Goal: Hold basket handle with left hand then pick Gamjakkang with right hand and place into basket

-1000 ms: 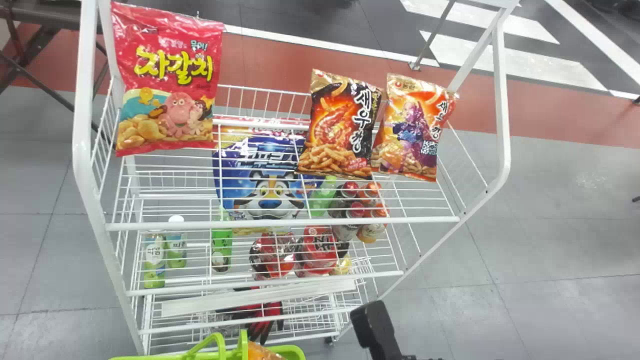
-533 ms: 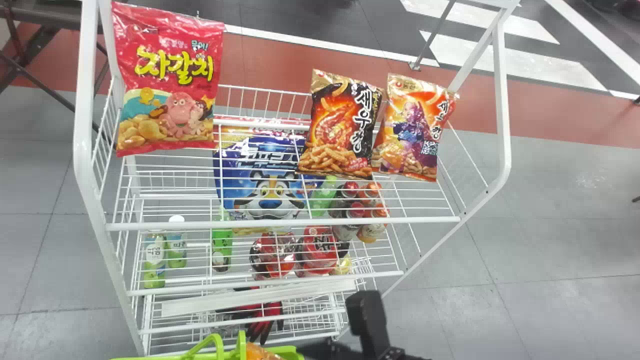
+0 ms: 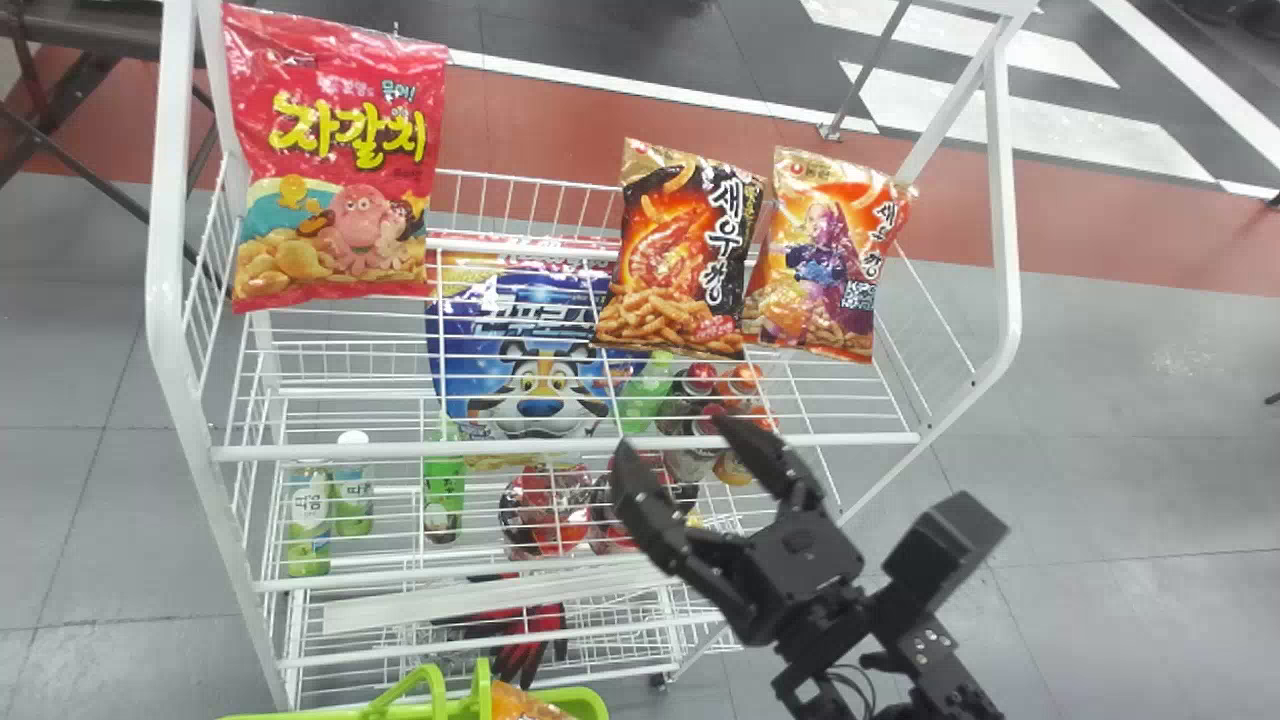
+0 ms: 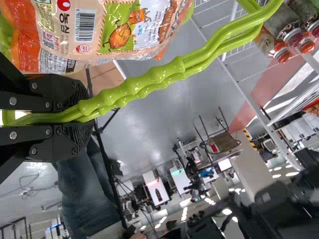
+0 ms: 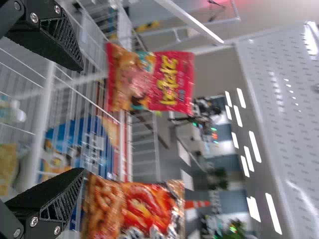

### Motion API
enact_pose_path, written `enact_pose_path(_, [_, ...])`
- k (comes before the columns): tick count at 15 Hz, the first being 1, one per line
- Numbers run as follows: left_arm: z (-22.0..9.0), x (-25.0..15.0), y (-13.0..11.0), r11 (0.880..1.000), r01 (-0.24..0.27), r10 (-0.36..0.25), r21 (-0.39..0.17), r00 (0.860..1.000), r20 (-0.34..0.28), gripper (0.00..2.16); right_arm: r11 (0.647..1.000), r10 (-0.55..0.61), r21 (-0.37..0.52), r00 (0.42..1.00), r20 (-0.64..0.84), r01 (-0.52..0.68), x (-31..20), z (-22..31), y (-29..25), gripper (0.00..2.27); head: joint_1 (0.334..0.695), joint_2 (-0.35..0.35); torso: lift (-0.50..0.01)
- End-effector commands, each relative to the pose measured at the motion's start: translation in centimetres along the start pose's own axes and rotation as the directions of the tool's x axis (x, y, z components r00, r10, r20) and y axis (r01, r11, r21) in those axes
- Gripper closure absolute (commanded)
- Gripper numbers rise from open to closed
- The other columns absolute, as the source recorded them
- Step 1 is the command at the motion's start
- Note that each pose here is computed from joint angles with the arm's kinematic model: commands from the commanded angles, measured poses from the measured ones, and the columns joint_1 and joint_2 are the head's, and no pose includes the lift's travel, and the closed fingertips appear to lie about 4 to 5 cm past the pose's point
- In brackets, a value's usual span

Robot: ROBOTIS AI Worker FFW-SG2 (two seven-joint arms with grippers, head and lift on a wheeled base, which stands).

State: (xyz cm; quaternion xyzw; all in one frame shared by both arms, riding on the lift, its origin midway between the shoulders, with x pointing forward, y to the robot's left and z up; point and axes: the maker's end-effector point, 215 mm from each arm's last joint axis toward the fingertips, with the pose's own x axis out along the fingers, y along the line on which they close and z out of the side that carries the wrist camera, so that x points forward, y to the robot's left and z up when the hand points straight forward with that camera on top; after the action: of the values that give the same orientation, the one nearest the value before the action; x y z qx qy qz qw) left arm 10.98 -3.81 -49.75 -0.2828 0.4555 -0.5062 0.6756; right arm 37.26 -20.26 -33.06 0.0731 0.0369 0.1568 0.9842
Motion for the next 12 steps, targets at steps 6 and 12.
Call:
enact_pose_path(6, [0.2, 0.0, -0.1, 1.000, 0.004, -0.005, 0.009, 1.000, 0.005, 2.15, 0.990, -0.133, -0.039, 0.985, 0.107, 0.138, -1.5, 3.4, -3.8, 0.09, 0.695, -0.350, -0.018])
enact_pose_path(12, [0.2, -0.1, -0.1, 1.000, 0.008, -0.008, 0.011, 1.000, 0.005, 2.15, 0.986, -0.156, -0.036, 0.980, 0.125, 0.161, -1.7, 4.1, -4.3, 0.09, 0.695, -0.350, -0.018])
